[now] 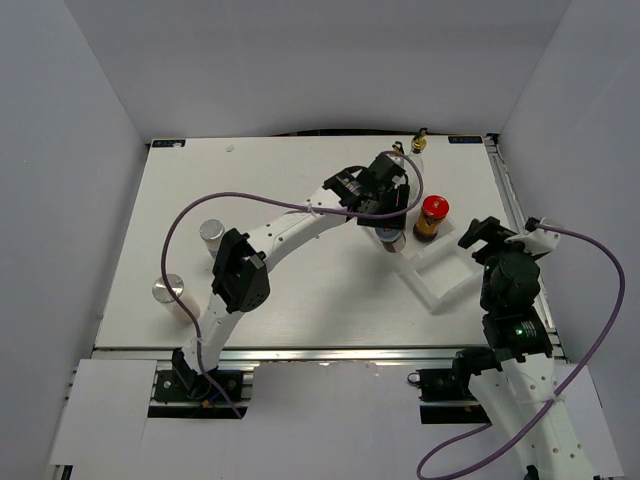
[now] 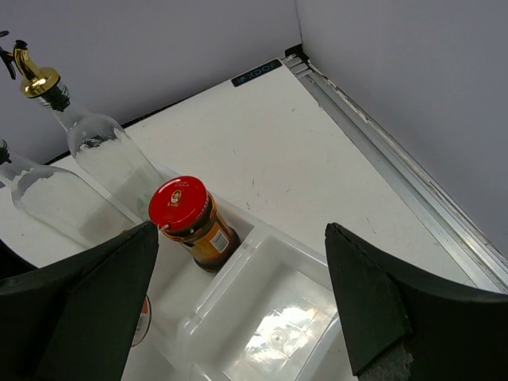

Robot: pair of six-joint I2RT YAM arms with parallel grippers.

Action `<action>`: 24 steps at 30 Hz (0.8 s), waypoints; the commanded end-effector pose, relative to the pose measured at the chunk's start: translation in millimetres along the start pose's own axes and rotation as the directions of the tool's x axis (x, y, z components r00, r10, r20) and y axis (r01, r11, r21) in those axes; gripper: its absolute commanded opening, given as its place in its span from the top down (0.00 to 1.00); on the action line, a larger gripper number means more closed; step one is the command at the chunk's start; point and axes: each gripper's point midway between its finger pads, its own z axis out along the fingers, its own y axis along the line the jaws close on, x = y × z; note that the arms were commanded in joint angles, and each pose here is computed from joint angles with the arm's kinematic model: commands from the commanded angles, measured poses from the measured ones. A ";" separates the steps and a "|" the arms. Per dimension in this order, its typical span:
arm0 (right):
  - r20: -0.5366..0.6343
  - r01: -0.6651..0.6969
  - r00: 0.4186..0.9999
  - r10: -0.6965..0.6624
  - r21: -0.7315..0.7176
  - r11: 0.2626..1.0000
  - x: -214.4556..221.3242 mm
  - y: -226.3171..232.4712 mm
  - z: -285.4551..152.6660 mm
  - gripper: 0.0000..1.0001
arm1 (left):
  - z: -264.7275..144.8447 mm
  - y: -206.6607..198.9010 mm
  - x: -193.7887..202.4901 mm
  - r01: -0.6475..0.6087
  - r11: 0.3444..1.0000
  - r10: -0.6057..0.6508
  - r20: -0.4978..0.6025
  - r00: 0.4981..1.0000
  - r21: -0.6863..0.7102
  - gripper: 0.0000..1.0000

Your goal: Organize the condiment bottles

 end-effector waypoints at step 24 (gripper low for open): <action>0.046 -0.035 0.998 0.035 -0.006 0.999 -0.1 1.2 5.5 0.11 | 52.1 -38.8 -55.3 -0.025 0.983 -0.006 0.166 0.986 0.184 1.00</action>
